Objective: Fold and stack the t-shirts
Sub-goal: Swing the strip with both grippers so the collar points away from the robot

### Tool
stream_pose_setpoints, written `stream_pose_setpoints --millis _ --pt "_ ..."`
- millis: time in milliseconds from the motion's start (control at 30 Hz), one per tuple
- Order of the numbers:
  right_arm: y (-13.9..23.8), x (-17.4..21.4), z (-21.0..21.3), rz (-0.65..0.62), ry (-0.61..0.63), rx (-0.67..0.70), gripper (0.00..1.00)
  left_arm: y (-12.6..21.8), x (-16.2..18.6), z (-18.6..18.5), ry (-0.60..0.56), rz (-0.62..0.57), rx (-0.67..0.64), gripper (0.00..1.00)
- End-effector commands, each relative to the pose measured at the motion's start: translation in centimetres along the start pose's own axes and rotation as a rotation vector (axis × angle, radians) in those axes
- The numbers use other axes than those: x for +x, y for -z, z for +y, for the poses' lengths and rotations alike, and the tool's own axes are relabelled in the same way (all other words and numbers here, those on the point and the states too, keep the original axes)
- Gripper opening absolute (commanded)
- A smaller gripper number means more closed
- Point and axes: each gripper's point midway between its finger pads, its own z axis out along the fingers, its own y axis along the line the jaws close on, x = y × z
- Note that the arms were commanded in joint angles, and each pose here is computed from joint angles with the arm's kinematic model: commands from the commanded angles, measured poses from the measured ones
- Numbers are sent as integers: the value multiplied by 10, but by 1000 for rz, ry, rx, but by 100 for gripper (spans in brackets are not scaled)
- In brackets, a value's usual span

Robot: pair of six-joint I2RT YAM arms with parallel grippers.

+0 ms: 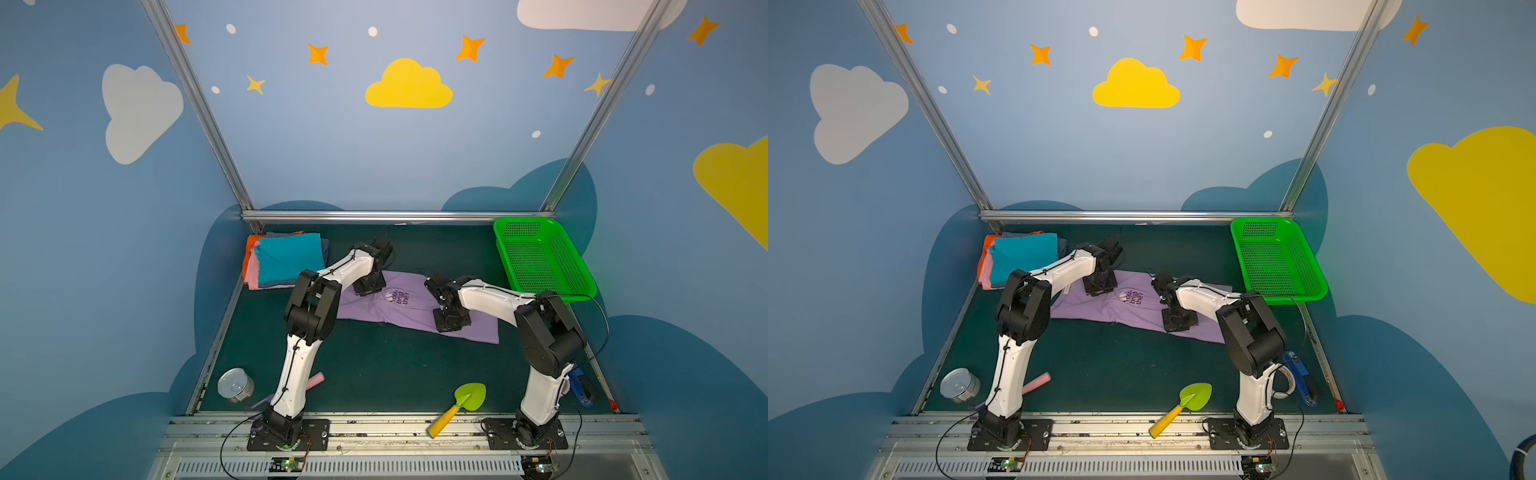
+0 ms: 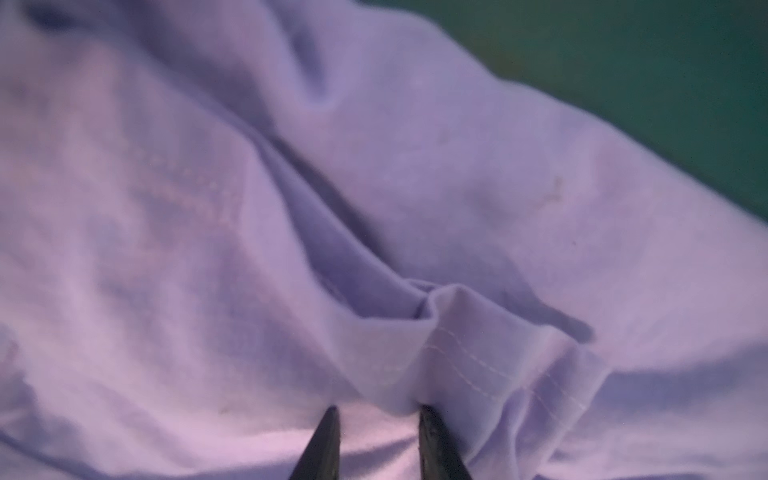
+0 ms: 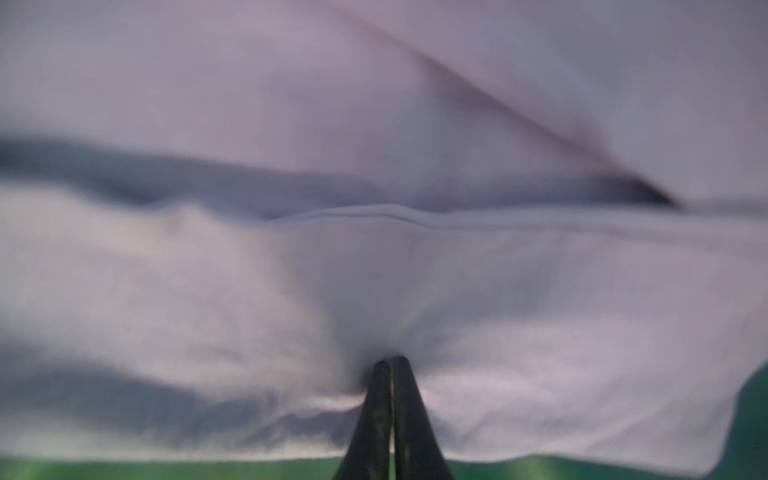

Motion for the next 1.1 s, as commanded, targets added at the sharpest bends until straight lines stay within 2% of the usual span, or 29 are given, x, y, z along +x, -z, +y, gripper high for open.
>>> stream_pose_setpoints --millis 0,267,367,500,700,800,867,933,1067 --pt "-15 34 52 103 30 -170 8 -29 7 -21 -42 69 48 33" --pt "2 17 154 97 195 -394 10 -8 -16 -129 -175 39 315 38" --pt "4 13 187 103 225 -472 9 -3 -29 -150 -170 13 384 42" --pt "15 6 208 76 237 -548 10 0 -49 -154 -140 -22 443 45" --pt "60 -16 194 -48 234 -569 12 30 -89 -126 -78 -86 451 46" --pt "95 -24 172 -154 225 -522 14 71 -107 -109 -84 -152 443 50" --pt "120 -25 146 -250 206 -440 14 110 -113 -103 -109 -210 448 55" --pt "139 -25 117 -340 165 -353 14 145 -114 -95 -130 -260 445 59" --pt "162 -13 63 -466 86 -240 17 192 -99 -76 -155 -321 413 61"
